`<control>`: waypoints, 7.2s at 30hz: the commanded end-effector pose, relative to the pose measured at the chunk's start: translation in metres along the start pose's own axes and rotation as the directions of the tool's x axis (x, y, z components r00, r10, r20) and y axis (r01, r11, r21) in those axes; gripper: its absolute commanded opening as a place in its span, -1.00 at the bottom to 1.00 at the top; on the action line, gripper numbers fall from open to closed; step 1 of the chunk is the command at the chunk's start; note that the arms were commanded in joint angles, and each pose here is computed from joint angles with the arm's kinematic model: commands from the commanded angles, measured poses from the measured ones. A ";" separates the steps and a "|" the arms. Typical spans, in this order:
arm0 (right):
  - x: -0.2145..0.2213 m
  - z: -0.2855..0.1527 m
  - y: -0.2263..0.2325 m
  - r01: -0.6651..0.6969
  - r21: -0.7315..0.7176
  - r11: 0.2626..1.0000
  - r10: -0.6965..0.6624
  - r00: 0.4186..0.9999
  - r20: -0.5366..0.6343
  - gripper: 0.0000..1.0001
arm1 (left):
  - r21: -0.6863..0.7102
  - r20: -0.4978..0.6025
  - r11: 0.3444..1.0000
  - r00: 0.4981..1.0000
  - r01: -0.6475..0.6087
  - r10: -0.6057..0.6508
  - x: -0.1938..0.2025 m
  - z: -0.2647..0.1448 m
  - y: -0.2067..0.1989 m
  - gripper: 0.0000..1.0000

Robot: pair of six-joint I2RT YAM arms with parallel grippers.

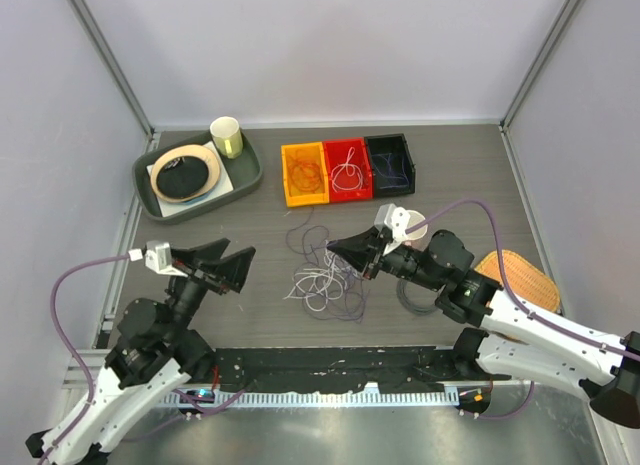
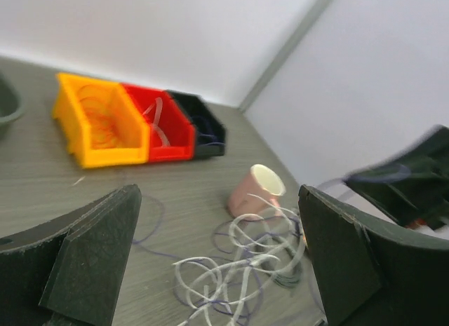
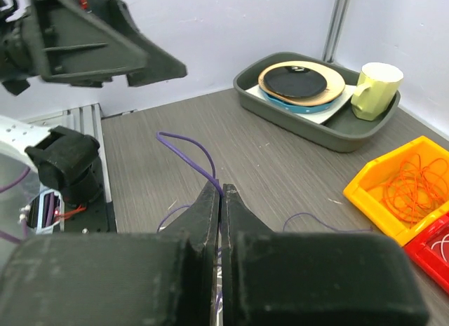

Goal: Untangle the cables
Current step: Untie the cable, then place the cable in the bin.

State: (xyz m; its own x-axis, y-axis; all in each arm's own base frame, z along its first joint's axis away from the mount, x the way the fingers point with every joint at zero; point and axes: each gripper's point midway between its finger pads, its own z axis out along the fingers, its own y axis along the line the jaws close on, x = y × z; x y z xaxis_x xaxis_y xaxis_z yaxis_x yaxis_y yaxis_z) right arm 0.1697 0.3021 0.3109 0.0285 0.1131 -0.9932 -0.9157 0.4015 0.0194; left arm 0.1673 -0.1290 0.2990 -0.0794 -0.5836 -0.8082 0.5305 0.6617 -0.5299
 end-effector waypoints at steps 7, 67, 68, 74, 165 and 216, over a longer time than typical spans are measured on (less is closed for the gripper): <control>-0.004 -0.006 0.008 0.040 -0.041 0.998 -0.039 0.999 0.029 -0.98 | -0.242 -0.416 0.948 0.905 -0.208 0.092 0.088 0.060 0.042 1.00; -0.055 -0.185 -0.155 -0.121 0.951 0.284 -0.050 0.989 0.141 -0.98 | -0.944 -0.098 0.314 0.995 -0.101 0.025 0.003 -0.032 0.176 -1.00; -0.056 -0.187 -0.155 -0.125 0.952 0.278 -0.052 0.988 0.145 -0.98 | -0.947 -0.087 0.308 0.996 -0.094 0.036 -0.003 -0.033 0.175 -1.00; -0.090 -0.228 -0.156 -0.164 0.972 0.166 -0.095 0.979 0.182 -0.99 | -0.965 -0.054 0.251 0.995 -0.074 0.087 -0.025 -0.043 0.175 -0.99; -0.163 -0.055 -0.389 -0.072 0.992 0.100 -0.347 0.932 0.103 -0.99 | -0.830 -0.177 0.552 0.977 -0.084 -0.118 0.024 0.005 0.183 1.00; -0.130 -0.042 -0.394 0.099 0.978 0.186 -0.339 0.940 -0.031 -0.99 | -0.836 -0.189 0.540 0.975 -0.098 -0.115 0.025 0.004 0.185 1.00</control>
State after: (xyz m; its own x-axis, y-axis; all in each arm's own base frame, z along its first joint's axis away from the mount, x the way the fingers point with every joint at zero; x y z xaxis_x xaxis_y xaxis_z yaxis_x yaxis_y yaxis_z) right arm 0.5301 0.0914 0.3931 0.2295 -0.1320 -0.9643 0.2781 0.9583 -0.0650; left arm 0.2632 -0.0267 0.1736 -0.3252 -0.5658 -0.7577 -0.4149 0.8054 -0.4233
